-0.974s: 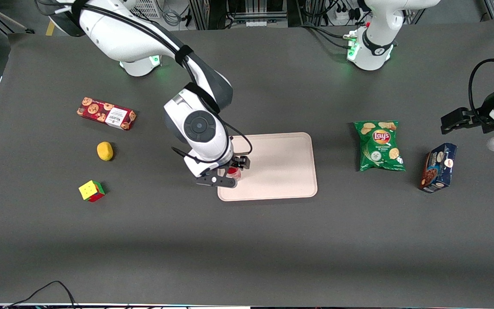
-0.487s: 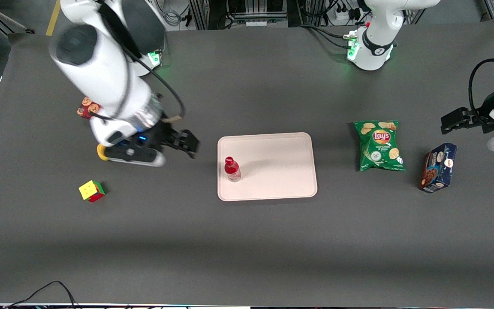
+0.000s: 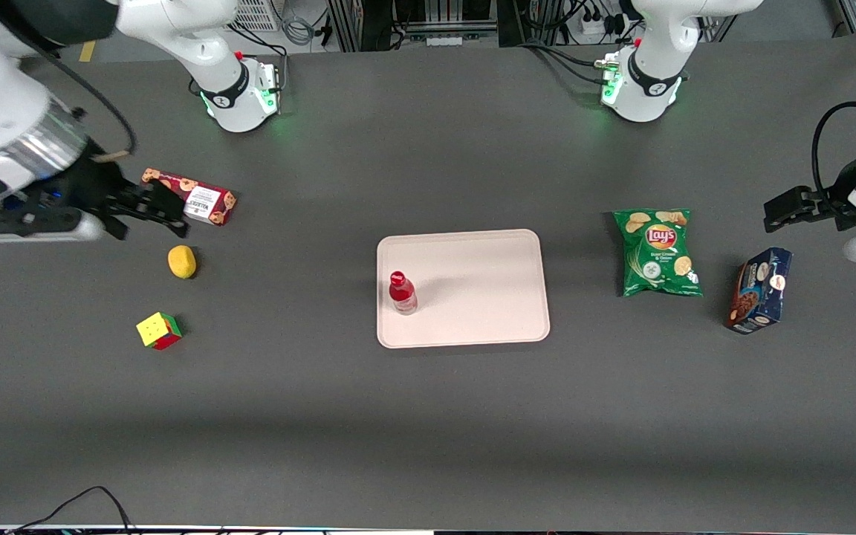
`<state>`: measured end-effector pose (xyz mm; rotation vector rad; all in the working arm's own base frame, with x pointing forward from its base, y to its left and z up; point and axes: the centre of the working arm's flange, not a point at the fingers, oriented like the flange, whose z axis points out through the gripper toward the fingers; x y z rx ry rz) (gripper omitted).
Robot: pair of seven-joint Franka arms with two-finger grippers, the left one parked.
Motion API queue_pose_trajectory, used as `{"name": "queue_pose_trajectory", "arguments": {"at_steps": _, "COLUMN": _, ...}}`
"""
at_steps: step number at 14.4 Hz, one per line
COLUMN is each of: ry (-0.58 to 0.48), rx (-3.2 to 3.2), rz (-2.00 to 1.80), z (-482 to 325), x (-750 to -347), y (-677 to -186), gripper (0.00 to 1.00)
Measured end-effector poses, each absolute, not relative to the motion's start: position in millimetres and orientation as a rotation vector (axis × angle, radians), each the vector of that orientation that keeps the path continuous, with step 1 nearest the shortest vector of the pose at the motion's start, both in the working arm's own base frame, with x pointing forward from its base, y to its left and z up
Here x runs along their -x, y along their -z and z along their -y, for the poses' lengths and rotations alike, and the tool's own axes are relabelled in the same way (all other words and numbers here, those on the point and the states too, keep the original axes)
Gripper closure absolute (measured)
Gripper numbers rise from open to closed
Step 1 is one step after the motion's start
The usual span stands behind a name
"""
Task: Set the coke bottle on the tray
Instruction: 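Raise the right gripper away from the bottle on the tray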
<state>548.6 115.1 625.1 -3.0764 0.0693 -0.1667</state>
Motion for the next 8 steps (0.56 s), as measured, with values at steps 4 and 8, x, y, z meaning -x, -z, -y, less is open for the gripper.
{"name": "queue_pose_trajectory", "arguments": {"at_steps": 4, "ry": 0.133, "rx": 3.09, "rz": 0.001, "z": -38.4, "x": -534.1, "y": -622.3, "gripper": 0.0}}
{"name": "queue_pose_trajectory", "arguments": {"at_steps": 8, "ry": 0.085, "rx": 3.095, "rz": 0.038, "z": 3.2, "x": -538.9, "y": -604.4, "gripper": 0.0}}
